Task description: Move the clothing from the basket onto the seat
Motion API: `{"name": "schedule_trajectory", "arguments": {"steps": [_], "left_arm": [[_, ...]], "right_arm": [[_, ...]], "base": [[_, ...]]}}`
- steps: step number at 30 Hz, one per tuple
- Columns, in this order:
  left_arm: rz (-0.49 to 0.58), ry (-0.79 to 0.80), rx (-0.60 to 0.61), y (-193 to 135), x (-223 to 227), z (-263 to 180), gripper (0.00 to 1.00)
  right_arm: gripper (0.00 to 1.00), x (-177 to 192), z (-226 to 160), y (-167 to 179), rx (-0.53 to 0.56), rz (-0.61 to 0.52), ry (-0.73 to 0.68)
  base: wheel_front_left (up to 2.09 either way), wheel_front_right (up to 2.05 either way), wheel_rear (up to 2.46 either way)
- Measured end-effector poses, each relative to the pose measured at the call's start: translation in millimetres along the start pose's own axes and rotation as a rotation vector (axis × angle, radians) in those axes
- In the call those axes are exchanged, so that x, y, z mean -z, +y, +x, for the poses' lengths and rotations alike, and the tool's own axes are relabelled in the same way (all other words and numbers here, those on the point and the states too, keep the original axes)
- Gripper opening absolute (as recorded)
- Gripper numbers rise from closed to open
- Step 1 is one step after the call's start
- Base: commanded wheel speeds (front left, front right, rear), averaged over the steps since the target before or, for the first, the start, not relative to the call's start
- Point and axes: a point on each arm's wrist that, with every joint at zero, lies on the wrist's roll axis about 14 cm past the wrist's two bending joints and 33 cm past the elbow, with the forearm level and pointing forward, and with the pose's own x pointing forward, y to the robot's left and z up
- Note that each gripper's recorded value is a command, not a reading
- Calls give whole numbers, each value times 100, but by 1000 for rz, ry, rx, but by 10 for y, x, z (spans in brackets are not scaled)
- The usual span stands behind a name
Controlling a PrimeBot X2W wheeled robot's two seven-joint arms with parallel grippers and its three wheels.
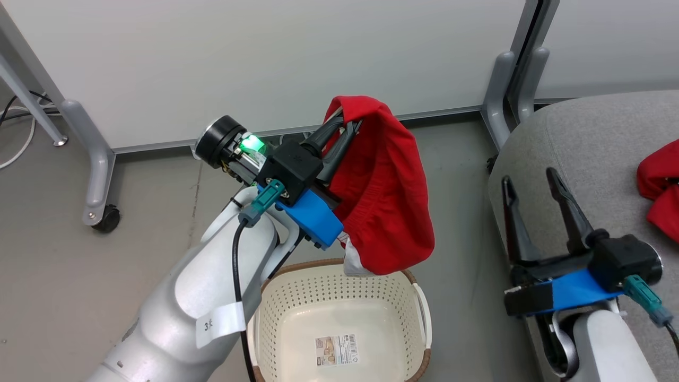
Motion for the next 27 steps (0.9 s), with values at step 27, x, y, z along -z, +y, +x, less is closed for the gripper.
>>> {"name": "schedule_trajectory", "arguments": {"steps": [27], "left_arm": [[-7,6,22,-63,88,26,0]], "right_arm": [[100,202,595,1086,-343,-16,38]], "base": [[0,0,0]]}}
